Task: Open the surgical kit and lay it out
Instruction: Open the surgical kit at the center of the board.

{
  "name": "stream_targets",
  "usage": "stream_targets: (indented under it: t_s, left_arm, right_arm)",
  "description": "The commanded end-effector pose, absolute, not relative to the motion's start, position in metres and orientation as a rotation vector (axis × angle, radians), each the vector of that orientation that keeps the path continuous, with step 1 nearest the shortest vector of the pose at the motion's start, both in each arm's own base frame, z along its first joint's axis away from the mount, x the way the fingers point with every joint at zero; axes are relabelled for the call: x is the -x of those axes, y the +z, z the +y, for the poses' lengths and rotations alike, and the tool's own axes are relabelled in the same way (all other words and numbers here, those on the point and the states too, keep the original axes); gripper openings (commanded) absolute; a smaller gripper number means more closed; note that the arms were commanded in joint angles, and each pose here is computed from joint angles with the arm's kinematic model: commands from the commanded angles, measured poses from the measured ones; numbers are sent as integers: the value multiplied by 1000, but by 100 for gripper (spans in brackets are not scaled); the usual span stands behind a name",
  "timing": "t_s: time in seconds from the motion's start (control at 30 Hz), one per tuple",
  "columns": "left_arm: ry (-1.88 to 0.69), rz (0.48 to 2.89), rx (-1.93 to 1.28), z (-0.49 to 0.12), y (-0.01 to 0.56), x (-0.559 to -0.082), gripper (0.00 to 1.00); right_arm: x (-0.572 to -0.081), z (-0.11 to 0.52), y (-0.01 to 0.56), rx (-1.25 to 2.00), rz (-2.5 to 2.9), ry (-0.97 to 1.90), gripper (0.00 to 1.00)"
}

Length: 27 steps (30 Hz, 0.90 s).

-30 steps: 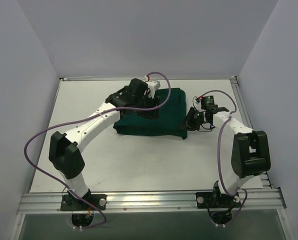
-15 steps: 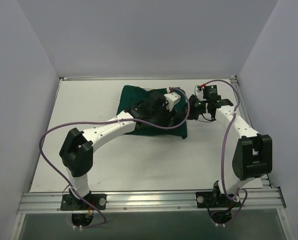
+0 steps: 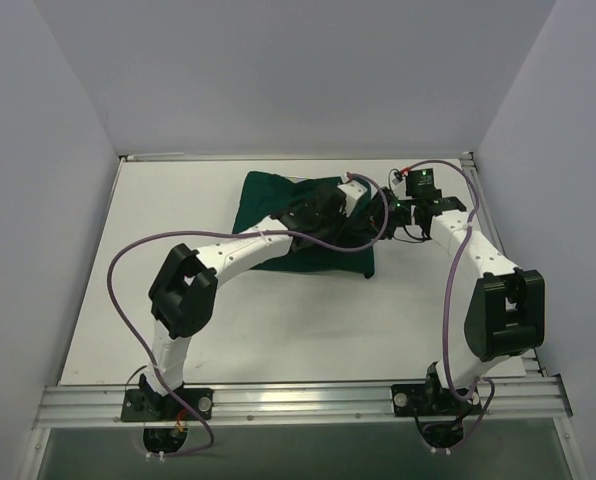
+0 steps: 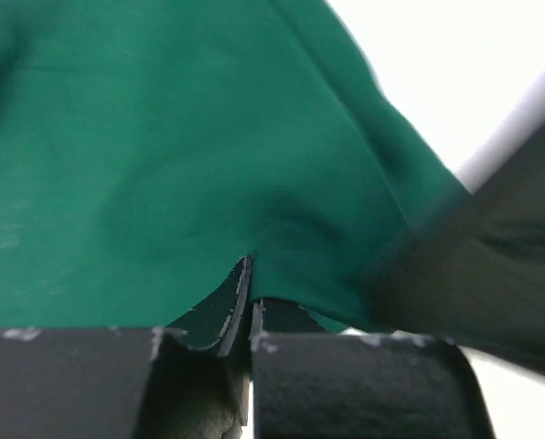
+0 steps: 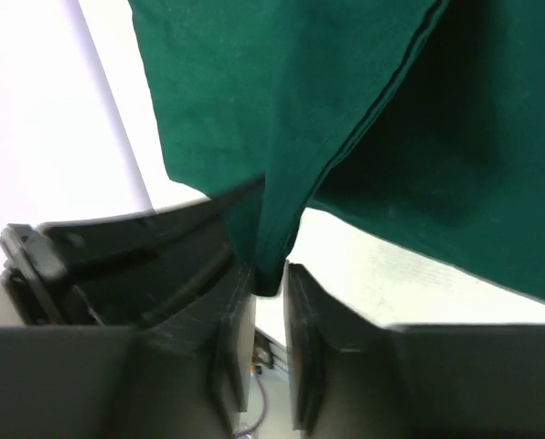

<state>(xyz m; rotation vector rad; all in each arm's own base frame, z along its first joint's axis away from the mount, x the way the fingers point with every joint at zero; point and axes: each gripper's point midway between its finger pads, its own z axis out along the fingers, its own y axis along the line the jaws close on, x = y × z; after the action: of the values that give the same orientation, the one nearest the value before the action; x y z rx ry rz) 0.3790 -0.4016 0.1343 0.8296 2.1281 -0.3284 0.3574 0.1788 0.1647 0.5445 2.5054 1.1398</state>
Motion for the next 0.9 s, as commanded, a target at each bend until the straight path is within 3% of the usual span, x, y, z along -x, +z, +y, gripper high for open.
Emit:
stream_targets:
  t_s: [0.0,0.03,0.13,0.33,0.5,0.57,0.7,0.77,0.87]
  left_arm:
    - [-164,2068,-579,-352,183,-442,2]
    - [-102,2067,-512,-332,194,-452,2]
    - [-39,2082,-301,-261,232,-479,2]
    - [221,2050,193,-69,280,-478,2]
    - [451,2114,581,65,253,-433,2]
    - [535,2165,678,108,230,-411,21]
    - [637,2234,677,132,209,-393,56]
    - [638,2275,692,127,204,-388,83]
    - [520,2293,697,103,205,-389,84]
  right_arm:
    - [-365,173,205,-456,2453,1092,34]
    - [-369,165,205,-449,2462,1028,48]
    - [-382,141,213,-388,2474,796,60]
    - [-387,141,209,-297,2500,693,60]
    - [-387,184,196,-145,2531,688,59]
    - [-391,201,194,-88,2522,686,59]
    - [-388,241,187,75,2527,672,59]
    - [-387,263,177,173,2530,626,60]
    - [-386,291,167,314,2527,553,62]
